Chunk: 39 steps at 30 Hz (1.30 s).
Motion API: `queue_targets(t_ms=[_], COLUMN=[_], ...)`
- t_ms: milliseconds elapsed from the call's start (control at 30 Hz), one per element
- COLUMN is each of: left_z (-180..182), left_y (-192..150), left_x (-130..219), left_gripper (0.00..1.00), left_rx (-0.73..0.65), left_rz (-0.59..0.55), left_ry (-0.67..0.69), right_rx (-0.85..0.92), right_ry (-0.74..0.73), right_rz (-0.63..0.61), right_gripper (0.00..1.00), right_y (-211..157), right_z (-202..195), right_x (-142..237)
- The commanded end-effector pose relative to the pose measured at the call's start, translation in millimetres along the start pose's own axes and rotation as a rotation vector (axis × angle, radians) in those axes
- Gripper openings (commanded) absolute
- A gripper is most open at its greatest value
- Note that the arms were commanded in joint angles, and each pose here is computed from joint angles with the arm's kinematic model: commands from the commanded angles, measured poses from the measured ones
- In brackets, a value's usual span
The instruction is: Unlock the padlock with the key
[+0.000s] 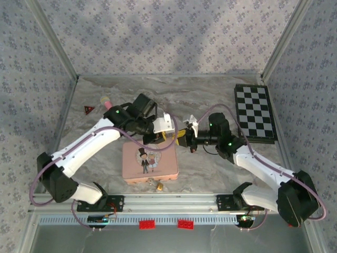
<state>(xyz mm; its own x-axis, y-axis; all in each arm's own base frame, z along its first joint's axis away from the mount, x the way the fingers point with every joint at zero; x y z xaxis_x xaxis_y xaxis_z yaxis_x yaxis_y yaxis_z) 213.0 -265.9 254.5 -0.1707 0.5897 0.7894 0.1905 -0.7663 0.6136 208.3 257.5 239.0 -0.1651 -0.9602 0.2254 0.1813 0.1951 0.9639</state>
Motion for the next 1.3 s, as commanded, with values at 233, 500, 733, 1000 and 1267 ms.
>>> queue_targets(t_ms=[233,500,733,1000,1267], left_z=[44,26,-15,-56,-96], left_y=[0,-106,-170,-197,-209], left_x=[65,86,79,68,51], left_gripper=[0.54,0.76,0.88,0.92,0.92], left_rx=[0.474,1.041,1.432,1.487,1.464], left_rz=[-0.359,-0.149,0.099,0.282,0.376], left_ry=[0.403,0.61,0.643,0.623,0.493], right_rx=[-0.078,-0.15,-0.114,-0.126,-0.129], right_ry=[-0.235,-0.373,-0.373,-0.387,-0.383], right_rz=[-0.017,-0.032,-0.001,0.024,0.035], right_gripper=[0.0,0.0,0.0,0.0,0.0], right_y=[-5,-19,-22,-30,-32], right_z=[-16,-20,-13,-16,-17], right_x=[26,36,32,32,30])
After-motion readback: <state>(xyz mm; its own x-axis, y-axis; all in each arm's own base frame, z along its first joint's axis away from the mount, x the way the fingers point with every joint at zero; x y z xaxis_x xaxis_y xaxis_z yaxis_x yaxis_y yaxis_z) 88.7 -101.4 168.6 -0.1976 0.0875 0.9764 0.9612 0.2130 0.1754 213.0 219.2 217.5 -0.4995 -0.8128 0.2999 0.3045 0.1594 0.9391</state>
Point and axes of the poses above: each hand's point on the last joint's axis, 136 mm out from that joint toward the fingers, its own x axis back along the fingers, its own z axis along the line the jaws close on, y = z × x, the point moved 3 cm from there along x, back along the fingers, and after that the axes turned 8 degrees about x, right-handed, at the moved point
